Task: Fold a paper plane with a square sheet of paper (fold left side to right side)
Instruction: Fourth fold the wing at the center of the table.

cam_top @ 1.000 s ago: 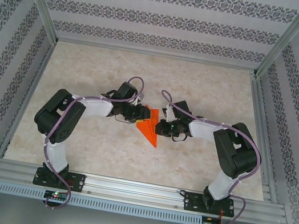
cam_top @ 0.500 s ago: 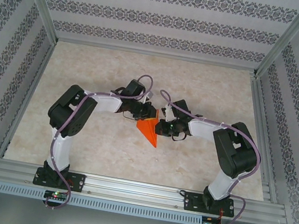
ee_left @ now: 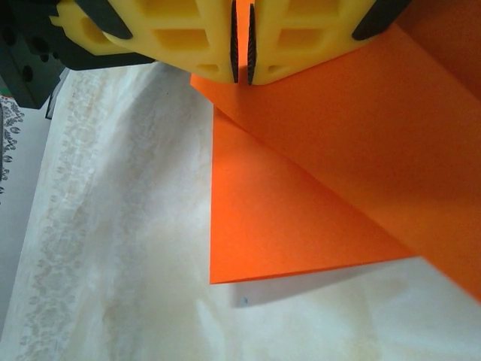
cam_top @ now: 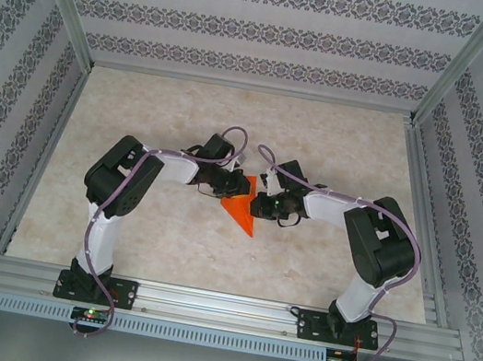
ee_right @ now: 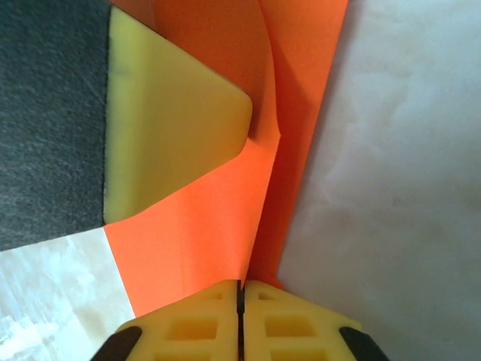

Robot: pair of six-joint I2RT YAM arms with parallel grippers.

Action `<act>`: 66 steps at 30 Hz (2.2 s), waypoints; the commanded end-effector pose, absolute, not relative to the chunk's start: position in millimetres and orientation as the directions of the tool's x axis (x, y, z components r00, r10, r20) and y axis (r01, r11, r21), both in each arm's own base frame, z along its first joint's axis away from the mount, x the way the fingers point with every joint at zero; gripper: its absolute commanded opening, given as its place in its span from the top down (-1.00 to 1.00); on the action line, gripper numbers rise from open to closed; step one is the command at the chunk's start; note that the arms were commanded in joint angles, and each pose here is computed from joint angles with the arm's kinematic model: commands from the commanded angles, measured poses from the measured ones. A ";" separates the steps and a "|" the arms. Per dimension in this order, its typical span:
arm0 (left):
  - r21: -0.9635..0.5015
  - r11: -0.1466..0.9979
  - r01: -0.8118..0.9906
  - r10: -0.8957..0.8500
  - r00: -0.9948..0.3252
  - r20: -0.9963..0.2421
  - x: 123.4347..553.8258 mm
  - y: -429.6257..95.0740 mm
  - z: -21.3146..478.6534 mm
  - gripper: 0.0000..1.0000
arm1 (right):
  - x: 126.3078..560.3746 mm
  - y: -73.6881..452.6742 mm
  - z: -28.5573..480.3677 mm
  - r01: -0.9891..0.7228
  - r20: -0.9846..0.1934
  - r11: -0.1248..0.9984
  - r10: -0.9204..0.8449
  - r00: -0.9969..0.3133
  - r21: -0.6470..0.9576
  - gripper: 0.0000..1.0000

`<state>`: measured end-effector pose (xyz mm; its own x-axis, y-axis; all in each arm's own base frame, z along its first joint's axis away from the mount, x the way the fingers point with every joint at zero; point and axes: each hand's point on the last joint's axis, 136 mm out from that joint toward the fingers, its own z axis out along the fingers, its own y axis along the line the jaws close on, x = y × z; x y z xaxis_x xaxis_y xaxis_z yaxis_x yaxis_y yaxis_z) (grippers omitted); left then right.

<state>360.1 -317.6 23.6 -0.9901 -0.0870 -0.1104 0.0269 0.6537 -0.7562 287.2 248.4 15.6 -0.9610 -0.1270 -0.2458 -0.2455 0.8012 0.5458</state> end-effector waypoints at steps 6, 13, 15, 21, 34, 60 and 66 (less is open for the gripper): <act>-0.685 0.728 -0.012 -0.073 -0.995 -0.060 334.7 -299.9 -14.4 0.70 | 286.7 235.4 41.9 -0.254 -0.285 0.825 -0.118 -0.951 0.505 0.48; -0.686 0.728 -0.009 -0.076 -0.995 -0.067 333.9 -298.8 -12.3 0.71 | 268.9 244.6 67.7 -0.277 -0.293 0.764 -0.120 -0.949 0.583 0.37; -0.687 0.727 -0.007 -0.075 -0.995 -0.070 334.4 -299.0 -11.3 0.71 | 259.0 258.2 67.4 -0.280 -0.269 0.717 -0.133 -0.954 0.639 0.43; -0.686 0.728 -0.009 -0.076 -0.995 -0.068 334.1 -298.4 -11.6 0.71 | 246.3 284.5 52.6 -0.267 -0.213 0.669 -0.164 -0.963 0.694 0.50; -0.686 0.727 -0.005 -0.075 -0.995 -0.072 335.1 -299.0 -9.7 0.72 | 233.8 277.1 20.5 -0.236 -0.141 0.717 -0.190 -0.972 0.656 0.51; -0.669 0.743 -0.017 -0.085 -0.994 -0.069 337.6 -292.9 -14.7 0.74 | 195.4 251.3 -1.1 -0.169 -0.046 0.769 -0.180 -0.983 0.617 0.65; -0.666 0.746 -0.022 -0.089 -0.994 -0.067 338.5 -290.7 -15.7 0.74 | 184.8 243.9 -1.6 -0.155 -0.034 0.773 -0.171 -0.985 0.616 0.69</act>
<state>356.0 -316.1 22.7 -0.9876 -0.0773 -0.1367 0.0552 0.6441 -0.7629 219.8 262.4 17.1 -0.9708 -0.1634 -0.1754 -0.2390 0.7184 0.6533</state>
